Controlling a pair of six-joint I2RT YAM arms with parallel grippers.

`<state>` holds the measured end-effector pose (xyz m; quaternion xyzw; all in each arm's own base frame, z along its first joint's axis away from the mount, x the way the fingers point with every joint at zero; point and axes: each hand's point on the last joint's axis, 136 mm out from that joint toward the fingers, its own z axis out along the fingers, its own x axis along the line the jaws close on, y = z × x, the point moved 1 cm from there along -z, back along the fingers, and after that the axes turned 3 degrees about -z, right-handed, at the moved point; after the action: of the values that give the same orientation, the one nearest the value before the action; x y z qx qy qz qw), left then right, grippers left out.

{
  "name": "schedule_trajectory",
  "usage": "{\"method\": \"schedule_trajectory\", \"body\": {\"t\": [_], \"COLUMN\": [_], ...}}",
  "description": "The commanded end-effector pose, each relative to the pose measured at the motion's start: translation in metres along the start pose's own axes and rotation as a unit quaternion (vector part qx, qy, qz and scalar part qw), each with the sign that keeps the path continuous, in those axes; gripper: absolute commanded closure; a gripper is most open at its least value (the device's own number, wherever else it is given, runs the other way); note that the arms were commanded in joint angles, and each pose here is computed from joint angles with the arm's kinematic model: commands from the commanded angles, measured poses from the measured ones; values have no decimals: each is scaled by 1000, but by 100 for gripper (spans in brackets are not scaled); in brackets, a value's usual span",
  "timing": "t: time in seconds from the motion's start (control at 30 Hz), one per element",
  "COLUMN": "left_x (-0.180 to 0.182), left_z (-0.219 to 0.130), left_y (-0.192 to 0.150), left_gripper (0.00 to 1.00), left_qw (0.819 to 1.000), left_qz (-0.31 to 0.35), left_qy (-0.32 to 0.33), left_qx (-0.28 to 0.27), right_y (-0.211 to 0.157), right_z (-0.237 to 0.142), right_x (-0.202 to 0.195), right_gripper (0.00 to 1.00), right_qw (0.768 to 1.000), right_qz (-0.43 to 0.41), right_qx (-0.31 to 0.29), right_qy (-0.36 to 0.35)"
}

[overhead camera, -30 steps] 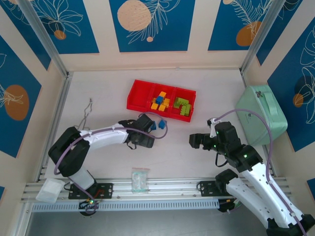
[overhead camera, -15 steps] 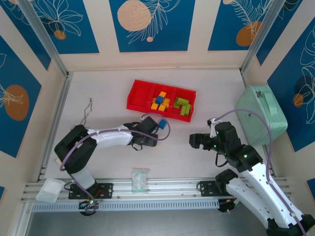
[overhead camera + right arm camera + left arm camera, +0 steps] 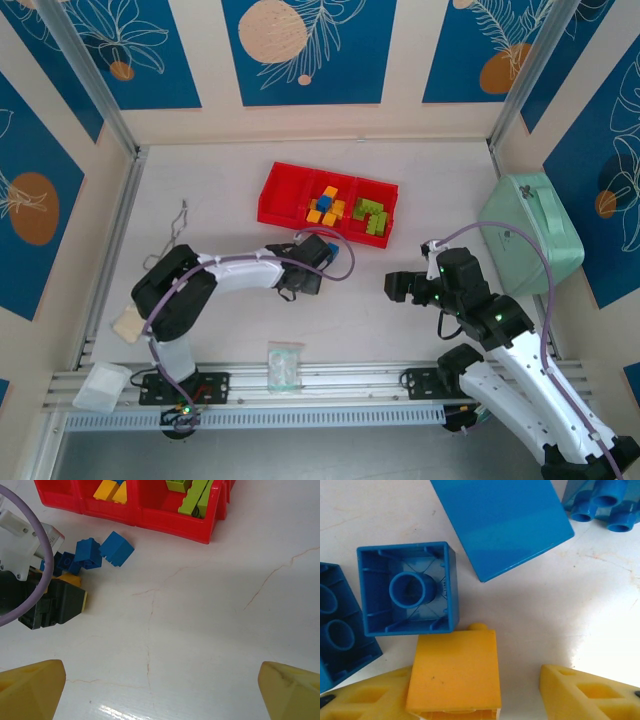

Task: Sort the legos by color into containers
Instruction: Pick up the lego from the center of the table, then place the lego in the container.

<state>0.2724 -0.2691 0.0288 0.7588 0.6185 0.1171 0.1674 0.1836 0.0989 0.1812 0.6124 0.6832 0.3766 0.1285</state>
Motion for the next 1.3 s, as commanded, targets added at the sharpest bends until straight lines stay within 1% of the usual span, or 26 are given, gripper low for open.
{"method": "schedule_trajectory", "body": {"t": [0.0, 0.13, 0.47, 0.67, 0.83, 1.0, 1.27], "left_x": [-1, 1, 7, 4, 7, 14, 20], "left_z": [19, 19, 16, -2, -38, -74, -102], "left_y": [13, 17, 25, 31, 46, 63, 89], "left_gripper": [43, 51, 63, 72, 73, 73, 72], "left_qw": [1000, 1000, 999, 997, 995, 992, 988], "left_qz": [-11, -12, -22, -25, -20, -5, -12], "left_qy": [-5, -7, -12, -35, -44, -39, -58], "left_qx": [-18, -24, -36, -56, -87, -116, -140], "right_y": [6, 5, 5, 5, 6, 6, 7], "right_z": [-2, 0, 0, 1, 2, 3, 3], "right_x": [6, 5, 4, 3, 2, 2, 2], "right_gripper": [1, 1, 1, 1, 1, 1, 1], "right_qw": [1000, 1000, 1000, 1000, 1000, 1000, 1000], "right_qz": [5, 5, 6, 7, 8, 12, 16], "right_qx": [-10, -6, -5, -5, -5, -3, -4], "right_qy": [14, 13, 11, 9, 7, 8, 10]}}
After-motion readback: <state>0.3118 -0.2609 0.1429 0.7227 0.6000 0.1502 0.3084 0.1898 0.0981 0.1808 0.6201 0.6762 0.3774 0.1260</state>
